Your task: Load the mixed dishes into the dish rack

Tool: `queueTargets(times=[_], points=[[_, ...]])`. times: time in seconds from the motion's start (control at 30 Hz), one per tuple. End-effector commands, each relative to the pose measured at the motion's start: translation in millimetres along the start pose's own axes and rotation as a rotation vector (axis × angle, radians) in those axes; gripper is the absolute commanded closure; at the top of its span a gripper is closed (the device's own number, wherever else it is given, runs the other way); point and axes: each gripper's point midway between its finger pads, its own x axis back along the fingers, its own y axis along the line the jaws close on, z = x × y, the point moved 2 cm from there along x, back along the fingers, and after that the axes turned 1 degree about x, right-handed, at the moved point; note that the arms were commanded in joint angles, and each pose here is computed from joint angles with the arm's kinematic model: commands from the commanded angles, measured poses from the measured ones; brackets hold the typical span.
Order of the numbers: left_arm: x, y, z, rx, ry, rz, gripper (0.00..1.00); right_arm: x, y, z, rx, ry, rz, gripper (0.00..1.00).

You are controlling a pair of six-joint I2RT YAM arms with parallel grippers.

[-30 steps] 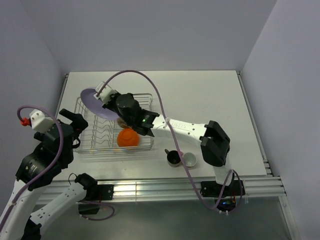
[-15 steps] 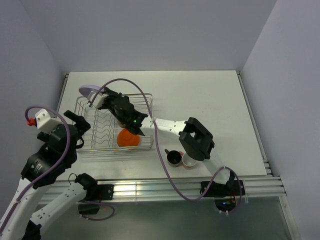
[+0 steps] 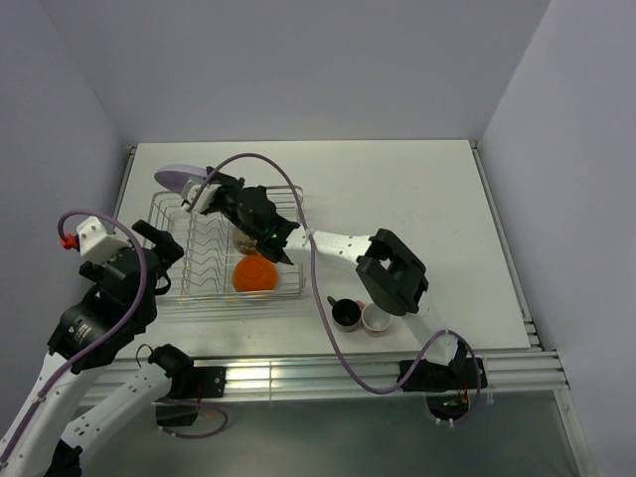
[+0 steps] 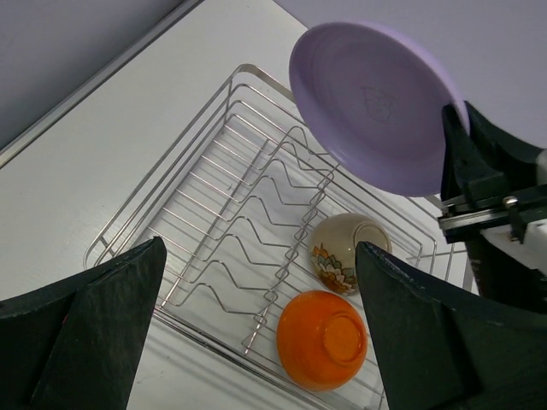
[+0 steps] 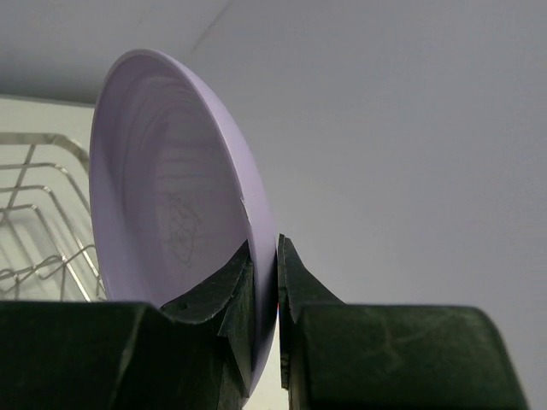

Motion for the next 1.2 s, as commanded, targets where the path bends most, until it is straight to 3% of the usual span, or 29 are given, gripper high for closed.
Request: queueTargets(times=[0.0, 0.4, 0.87, 0.9, 0.97, 1.0, 1.03, 1.07, 1.17], points=[[8.5, -5.0, -18.4, 0.054, -0.030, 0.039, 0.01, 0.9, -14.6, -17.3, -0.038, -0.071, 0.023, 1.00], [20.9, -4.9, -39.5, 0.082, -0.058, 0.071, 0.01, -0.4, -5.4, -0.2, -0.060, -0.052, -0.032, 1.00], [21.9, -7.3, -43.2, 0.081, -0.067, 0.084, 0.01, -7.0, 15.5, 27.8, -0.145, 0.032, -0.215, 1.00], [21.4, -8.0, -42.7, 0.083, -0.066, 0.085, 0.01, -7.2, 14.7, 29.5, -0.169, 0.035, -0.219, 0.80], [20.8, -10.2, -40.8, 0.080, -0.057, 0.092, 0.01, -9.0, 10.6, 27.1, -0.186, 0.039, -0.219, 0.59], [20.9, -10.8, -40.5, 0.084, -0.055, 0.094, 0.01, -10.2, 8.9, 27.2, -0.194, 0.046, -0.216, 0.25], [21.0, -11.1, -40.2, 0.084, -0.052, 0.096, 0.01, -11.5, 10.4, 29.1, -0.199, 0.056, -0.219, 0.06], [21.3, -11.8, -39.4, 0.085, -0.048, 0.100, 0.01, -13.7, 7.2, 25.2, -0.206, 0.056, -0.213, 0.01], [22.8, -12.5, -38.3, 0.095, -0.038, 0.113, 0.01, -16.0, -8.1, 21.5, -0.236, 0.060, -0.150, 0.00]])
